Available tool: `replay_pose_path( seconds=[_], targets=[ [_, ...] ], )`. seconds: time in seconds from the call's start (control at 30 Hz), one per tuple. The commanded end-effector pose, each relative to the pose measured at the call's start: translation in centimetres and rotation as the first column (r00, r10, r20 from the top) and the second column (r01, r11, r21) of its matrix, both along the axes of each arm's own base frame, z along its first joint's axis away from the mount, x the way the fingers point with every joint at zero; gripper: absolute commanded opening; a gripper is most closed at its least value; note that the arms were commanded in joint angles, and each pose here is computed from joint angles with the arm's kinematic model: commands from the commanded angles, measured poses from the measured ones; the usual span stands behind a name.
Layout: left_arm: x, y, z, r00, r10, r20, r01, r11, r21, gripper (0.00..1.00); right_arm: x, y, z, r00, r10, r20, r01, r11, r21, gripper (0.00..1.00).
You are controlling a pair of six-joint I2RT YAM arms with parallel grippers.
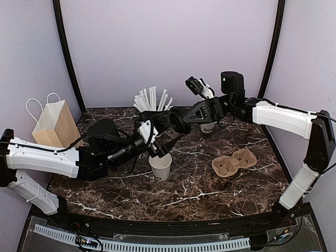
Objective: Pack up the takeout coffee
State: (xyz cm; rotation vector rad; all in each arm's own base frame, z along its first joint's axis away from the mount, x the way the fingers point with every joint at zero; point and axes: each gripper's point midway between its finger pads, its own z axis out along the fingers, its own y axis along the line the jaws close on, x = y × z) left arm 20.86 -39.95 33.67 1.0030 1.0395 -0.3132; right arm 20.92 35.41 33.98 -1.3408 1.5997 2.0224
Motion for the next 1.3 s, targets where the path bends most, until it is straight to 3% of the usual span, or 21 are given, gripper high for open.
replay_pose_path(
  seconds=[0.0, 0.67, 1.27],
  targets=[
    [0.7, 0.2, 2.6, 0.997, -0.053, -0.049, 0.047, 0.993, -0.109, 0.79, -0.8, -0.6, 1.9, 0.999, 0.016, 0.052, -0.019, 0.999, 0.042, 0.11],
    [2.4, -1.0, 0.0, 0.991, -0.077, -0.111, 0.069, 0.995, -0.074, 0.78, -1.0, -0.6, 2.4, 0.998, 0.019, 0.06, -0.022, 0.999, 0.048, 0.11],
    [3.9, -0.9, 0.4, 0.995, -0.032, -0.097, 0.016, 0.987, -0.159, 0.8, -1.0, -0.4, 2.7, 0.998, 0.022, 0.058, -0.025, 0.998, 0.05, 0.11]
  ],
)
